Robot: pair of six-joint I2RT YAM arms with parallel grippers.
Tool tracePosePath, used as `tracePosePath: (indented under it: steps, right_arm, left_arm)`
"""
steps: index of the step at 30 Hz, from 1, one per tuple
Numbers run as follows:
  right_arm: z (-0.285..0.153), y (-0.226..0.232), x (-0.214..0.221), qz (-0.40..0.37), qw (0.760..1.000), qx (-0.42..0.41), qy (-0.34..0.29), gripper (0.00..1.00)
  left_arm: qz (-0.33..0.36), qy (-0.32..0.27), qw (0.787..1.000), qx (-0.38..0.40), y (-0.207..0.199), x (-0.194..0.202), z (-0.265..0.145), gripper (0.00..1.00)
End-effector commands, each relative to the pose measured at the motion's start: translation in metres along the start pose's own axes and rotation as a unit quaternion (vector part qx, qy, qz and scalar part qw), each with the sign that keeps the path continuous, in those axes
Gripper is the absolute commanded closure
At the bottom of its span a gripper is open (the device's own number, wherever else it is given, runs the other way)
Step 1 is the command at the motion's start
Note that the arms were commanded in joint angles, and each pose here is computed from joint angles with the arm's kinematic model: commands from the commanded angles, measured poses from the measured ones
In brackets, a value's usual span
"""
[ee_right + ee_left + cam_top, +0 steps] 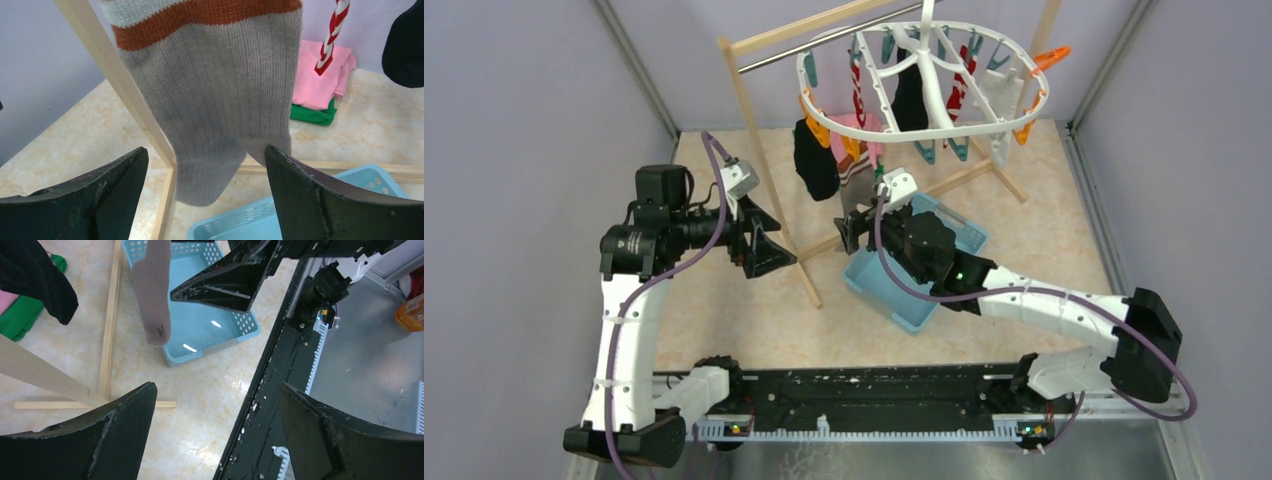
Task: Remove the socks clipped to the hanger
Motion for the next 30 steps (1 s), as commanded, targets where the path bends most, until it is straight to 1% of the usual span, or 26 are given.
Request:
tracePosePath:
  steps: [1, 5, 8, 10, 12, 14, 17, 20, 24, 26, 30]
  right_arm:
    - [0.016, 0.012, -0.022, 0.009, 0.999, 0.000, -0.043, 0.18]
    - [0.026, 0.012, -0.026, 0.013, 0.999, 0.008, -0.047, 0.31]
    - [0.027, 0.010, -0.026, 0.017, 0.999, 0.011, -0.050, 0.47]
    - [0.021, 0.009, -0.026, 0.025, 0.998, 0.006, -0.052, 0.61]
    - [0.013, 0.008, -0.025, 0.039, 0.998, -0.002, -0.054, 0.72]
    - [0.005, 0.009, -0.024, 0.054, 0.997, -0.013, -0.054, 0.76]
    - [-0.003, 0.016, -0.023, 0.073, 0.996, -0.040, -0.044, 0.82]
    - [-0.015, 0.023, -0.024, 0.096, 0.993, -0.067, -0.028, 0.89]
    - [-0.039, 0.024, -0.028, 0.143, 0.985, -0.095, -0.028, 0.99]
    - [-0.047, 0.023, -0.027, 0.156, 0.982, -0.101, -0.021, 1.00]
    - [-0.058, 0.020, -0.021, 0.163, 0.981, -0.104, -0.001, 1.00]
  left_arm:
    - [0.024, -0.022, 0.999, -0.008, 0.011, -0.011, 0.010, 0.05]
    - [0.028, -0.040, 0.999, -0.004, 0.017, -0.023, 0.018, 0.05]
    - [0.023, -0.046, 0.999, 0.007, 0.017, -0.034, 0.025, 0.06]
    - [0.017, -0.051, 0.998, 0.012, 0.018, -0.043, 0.032, 0.07]
    - [0.006, -0.052, 0.999, 0.015, 0.021, -0.049, 0.040, 0.07]
    - [0.001, -0.055, 0.998, 0.017, 0.023, -0.057, 0.048, 0.09]
    - [-0.006, -0.054, 0.998, 0.019, 0.026, -0.062, 0.057, 0.08]
    - [-0.012, -0.047, 0.999, 0.022, 0.027, -0.055, 0.060, 0.07]
    - [-0.004, -0.038, 0.999, 0.032, 0.022, -0.043, 0.062, 0.05]
    - [0.005, -0.041, 0.999, 0.028, 0.023, -0.045, 0.061, 0.05]
    - [0.012, -0.072, 0.996, 0.042, 0.020, -0.070, 0.057, 0.02]
Point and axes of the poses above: each gripper's point midway between its finger pads, its own z axis out along the fingers, its own y axis along the line the jaws close on, x = y × z, the point moved 6 cm from there along -z, back along the fingers, and after that the axes turned 13 degrees about z, right-handed, at the moved point
